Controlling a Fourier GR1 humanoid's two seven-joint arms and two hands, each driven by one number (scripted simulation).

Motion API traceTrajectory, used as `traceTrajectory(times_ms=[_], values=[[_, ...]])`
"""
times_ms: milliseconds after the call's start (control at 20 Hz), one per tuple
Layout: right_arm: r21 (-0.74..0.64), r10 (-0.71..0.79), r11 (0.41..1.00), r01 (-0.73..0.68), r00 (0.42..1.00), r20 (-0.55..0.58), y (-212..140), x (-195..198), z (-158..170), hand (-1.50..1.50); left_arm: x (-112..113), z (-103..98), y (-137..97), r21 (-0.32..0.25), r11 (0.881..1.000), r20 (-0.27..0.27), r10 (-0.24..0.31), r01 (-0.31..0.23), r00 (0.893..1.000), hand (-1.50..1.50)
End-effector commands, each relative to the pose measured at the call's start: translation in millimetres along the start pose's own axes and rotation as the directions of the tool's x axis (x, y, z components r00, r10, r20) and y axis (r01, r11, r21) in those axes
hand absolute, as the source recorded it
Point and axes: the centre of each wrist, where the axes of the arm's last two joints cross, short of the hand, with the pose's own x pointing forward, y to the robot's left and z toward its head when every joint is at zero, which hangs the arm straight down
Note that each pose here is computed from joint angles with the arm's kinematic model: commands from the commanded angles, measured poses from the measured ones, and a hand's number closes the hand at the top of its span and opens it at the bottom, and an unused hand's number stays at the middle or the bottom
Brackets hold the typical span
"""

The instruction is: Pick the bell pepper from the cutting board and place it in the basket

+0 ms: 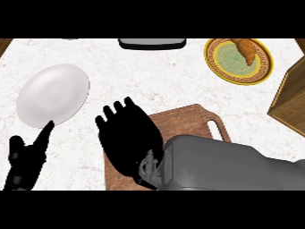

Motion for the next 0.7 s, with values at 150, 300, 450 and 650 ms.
traceTrajectory(times_ms=[150, 300, 450, 650], values=[[-0.009, -0.016, 1.0, 0.016, 1.0, -0.017, 28, -15, -10, -1.5, -20, 0, -18, -0.071, 0.997, -0.104, 0.032, -0.04, 0.994, 0.0], [-0.019, 0.007, 1.0, -0.007, 1.0, -0.029, 35, 3, -15, -1.5, -17, 1, -14, -0.07, 0.997, -0.112, 0.032, -0.04, 0.993, 0.0], [-0.034, -0.002, 0.999, 0.001, 1.0, -0.031, 51, 2, -24, -1.5, -17, -1, -17, -0.063, 0.997, -0.105, 0.038, -0.045, 0.994, 0.0], [-0.004, -0.023, 1.0, 0.022, 0.999, -0.033, 54, -21, -16, -1.5, -22, 8, -23, -0.065, 0.997, -0.105, 0.039, -0.046, 0.994, 0.0]])
